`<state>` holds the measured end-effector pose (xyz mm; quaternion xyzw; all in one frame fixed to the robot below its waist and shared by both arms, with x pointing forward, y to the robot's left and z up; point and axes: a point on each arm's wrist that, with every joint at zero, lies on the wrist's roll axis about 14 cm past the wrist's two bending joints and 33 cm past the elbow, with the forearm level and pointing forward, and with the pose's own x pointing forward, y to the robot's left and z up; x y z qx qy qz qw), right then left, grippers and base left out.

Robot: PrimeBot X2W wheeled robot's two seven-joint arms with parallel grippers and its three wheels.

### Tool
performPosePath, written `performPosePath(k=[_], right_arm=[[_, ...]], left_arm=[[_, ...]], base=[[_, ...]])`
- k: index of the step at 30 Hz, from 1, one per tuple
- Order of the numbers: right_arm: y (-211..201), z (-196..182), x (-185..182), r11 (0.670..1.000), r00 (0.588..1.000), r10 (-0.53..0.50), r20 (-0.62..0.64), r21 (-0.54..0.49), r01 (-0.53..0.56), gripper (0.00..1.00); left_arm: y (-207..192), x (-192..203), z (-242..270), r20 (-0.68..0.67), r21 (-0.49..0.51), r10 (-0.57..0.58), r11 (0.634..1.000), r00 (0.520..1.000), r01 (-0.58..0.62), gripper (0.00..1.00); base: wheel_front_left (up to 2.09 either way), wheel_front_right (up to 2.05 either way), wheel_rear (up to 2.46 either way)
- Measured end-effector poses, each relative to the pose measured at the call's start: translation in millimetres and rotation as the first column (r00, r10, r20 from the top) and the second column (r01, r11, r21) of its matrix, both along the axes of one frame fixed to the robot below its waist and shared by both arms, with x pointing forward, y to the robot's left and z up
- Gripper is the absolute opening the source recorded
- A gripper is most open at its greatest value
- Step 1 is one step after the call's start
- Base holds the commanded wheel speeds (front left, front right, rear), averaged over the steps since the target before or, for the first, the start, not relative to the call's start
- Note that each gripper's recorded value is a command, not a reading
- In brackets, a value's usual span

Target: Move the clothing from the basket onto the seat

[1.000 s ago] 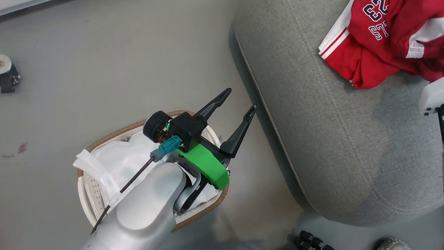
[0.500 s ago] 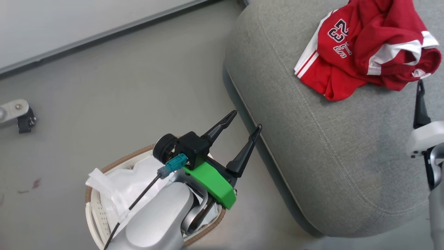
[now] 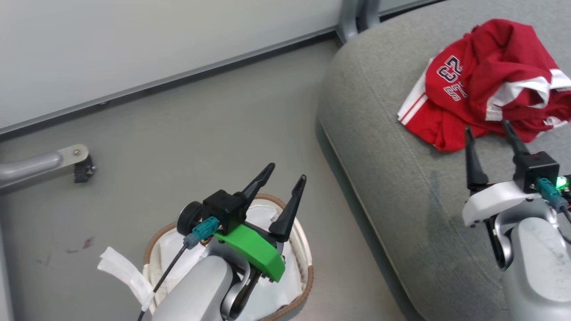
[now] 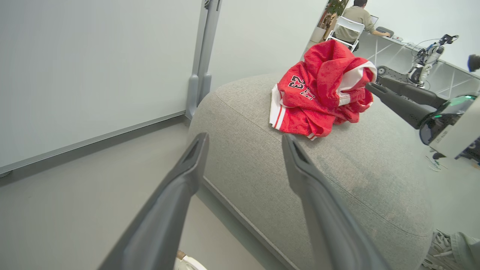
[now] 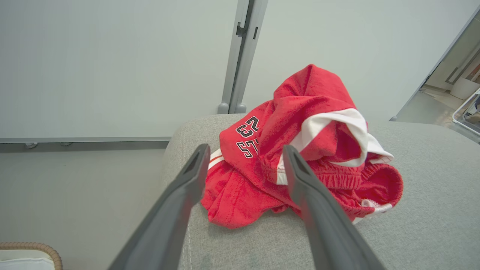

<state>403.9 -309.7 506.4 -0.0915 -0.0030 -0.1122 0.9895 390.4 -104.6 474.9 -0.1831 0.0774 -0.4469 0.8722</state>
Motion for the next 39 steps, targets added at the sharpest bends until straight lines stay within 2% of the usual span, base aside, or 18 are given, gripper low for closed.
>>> performPosePath(k=[5,9,15,20,24,28,32,39], right_arm=[[45,-3,18,0.992,0.995,0.097,0.029,0.084,-0.099,1.0],[81,-3,31,0.975,0.982,0.185,0.047,0.118,-0.189,1.0],[124,-4,45,0.946,0.957,0.284,0.058,0.147,-0.29,1.0],[148,-2,52,0.921,0.939,0.337,0.077,0.179,-0.345,1.0],[159,-5,50,0.907,0.931,0.356,0.079,0.212,-0.365,1.0],[164,-11,40,0.899,0.929,0.365,0.065,0.235,-0.37,1.0],[165,-19,28,0.895,0.928,0.369,0.044,0.251,-0.368,1.0],[163,-33,7,0.895,0.931,0.364,0.007,0.276,-0.352,1.0]], left_arm=[[45,14,-8,0.015,0.059,0.145,0.987,0.989,-0.146,1.0],[89,24,-13,0.026,0.094,0.287,0.953,0.957,-0.288,1.0],[161,30,-18,0.047,0.144,0.494,0.857,0.868,-0.495,1.0],[219,25,-24,0.063,0.186,0.637,0.749,0.769,-0.636,1.0],[253,14,-29,0.068,0.215,0.712,0.673,0.698,-0.708,1.0],[277,0,-34,0.07,0.238,0.761,0.615,0.645,-0.751,1.0],[289,-14,-39,0.066,0.254,0.784,0.585,0.617,-0.77,1.0],[296,-37,-47,-0.004,0.235,0.814,0.565,0.58,-0.791,1.0]], base=[[0.0,0.0,0.0],[0.0,0.0,0.0],[0.0,0.0,0.0],[0.0,0.0,0.0],[0.0,0.0,0.0],[0.0,0.0,0.0],[0.0,0.0,0.0],[0.0,0.0,0.0]])
